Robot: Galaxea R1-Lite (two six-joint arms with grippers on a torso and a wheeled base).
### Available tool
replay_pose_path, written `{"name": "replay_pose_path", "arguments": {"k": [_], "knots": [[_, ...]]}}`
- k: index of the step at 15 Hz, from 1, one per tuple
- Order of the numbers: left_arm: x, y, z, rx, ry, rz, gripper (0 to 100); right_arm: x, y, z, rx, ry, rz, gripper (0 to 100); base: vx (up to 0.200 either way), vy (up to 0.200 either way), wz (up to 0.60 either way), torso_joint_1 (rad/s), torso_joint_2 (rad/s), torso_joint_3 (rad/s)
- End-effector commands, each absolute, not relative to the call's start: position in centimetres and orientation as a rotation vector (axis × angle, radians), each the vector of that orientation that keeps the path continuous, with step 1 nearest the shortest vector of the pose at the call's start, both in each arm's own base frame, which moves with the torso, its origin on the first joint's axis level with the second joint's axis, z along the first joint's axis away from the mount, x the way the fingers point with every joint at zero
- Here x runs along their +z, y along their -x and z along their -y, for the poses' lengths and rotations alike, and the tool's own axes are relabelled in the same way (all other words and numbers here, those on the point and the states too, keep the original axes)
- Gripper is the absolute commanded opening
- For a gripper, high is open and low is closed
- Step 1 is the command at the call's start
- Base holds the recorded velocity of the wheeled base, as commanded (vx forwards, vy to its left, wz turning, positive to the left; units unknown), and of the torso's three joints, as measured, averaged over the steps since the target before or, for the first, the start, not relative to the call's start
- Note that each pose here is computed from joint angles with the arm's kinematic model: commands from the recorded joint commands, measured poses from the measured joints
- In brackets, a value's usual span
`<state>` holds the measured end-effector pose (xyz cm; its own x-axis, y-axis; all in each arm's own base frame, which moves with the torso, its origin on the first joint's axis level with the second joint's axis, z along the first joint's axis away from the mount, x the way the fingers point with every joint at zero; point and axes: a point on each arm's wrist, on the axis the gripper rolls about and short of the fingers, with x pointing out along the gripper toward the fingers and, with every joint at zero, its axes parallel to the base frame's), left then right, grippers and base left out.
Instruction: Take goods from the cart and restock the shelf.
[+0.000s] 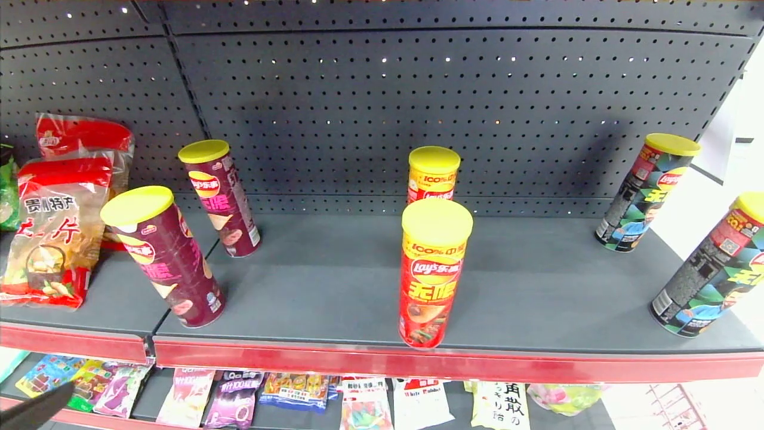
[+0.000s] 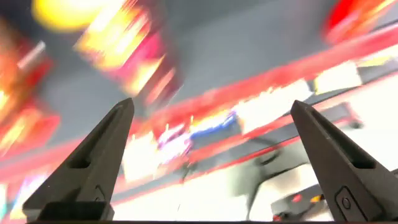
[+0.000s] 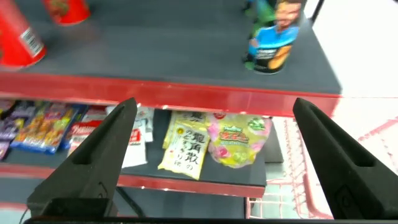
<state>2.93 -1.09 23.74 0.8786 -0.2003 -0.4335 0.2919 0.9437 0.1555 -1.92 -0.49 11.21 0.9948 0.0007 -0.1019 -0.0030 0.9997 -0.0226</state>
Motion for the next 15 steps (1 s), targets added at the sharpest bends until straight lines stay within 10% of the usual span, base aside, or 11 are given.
{"name": "replay_pose_path", "arguments": {"k": [1,10,15], "knots": [[15.4,6.7,-2.1,0.237,-0.080,-0.439,100,13.2,-0.4,0.3,-0.258,-0.018,-0.261,100,0.000,0.000,0.00,0.000,0.00,0.000],[9.1,3.9,-0.6,0.272,0.009,-0.149,100,8.6,1.8,-0.2,0.179,0.041,-0.099,100,0.000,0.000,0.00,0.000,0.00,0.000],[8.4,2.6,-0.4,0.163,0.032,0.006,100,8.1,2.6,0.0,-0.018,0.025,-0.002,100,0.000,0.000,0.00,0.000,0.00,0.000]]}}
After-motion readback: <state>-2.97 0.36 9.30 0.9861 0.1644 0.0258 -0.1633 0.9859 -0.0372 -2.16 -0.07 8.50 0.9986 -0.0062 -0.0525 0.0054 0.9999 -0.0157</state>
